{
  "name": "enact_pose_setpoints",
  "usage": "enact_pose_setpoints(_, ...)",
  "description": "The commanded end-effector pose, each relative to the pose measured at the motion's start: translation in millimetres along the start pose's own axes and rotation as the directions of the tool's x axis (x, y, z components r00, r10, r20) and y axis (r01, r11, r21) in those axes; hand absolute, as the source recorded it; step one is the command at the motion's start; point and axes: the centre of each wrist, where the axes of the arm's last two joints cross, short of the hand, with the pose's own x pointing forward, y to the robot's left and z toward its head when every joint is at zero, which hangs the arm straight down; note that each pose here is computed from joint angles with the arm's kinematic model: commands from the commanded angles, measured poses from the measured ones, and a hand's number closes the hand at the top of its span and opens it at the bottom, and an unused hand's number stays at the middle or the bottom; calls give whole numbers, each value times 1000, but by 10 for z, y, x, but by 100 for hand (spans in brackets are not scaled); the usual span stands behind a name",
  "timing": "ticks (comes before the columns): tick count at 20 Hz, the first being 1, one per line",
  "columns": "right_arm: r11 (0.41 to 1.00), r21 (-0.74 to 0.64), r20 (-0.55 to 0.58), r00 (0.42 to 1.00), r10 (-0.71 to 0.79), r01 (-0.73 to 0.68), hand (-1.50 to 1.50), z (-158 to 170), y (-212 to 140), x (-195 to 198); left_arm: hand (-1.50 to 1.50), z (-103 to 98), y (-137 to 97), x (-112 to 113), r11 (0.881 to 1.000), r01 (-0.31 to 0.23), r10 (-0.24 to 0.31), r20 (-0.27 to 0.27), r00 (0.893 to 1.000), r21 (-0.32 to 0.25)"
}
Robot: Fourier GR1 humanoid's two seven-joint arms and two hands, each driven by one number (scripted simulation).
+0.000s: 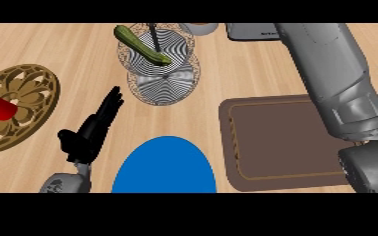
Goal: Pick the squash from the tray and place it in the tiered basket
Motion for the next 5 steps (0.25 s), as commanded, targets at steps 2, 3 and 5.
enact_pose_setpoints(2,1000,-8,32,999,-3,4,-150,-343,-733,-197,0,122,165,-62,1000,-5,5,-19,1000,26)
enact_pose_setpoints(3,1000,12,21,1000,-21,21,-150,-294,-765,-208,0,21,101,17,1000,-7,8,-25,1000,29)
enact_pose_setpoints(5,999,38,26,999,25,-26,-150,-389,-1111,-435,0,43,106,35,999,-24,24,-25,999,29)
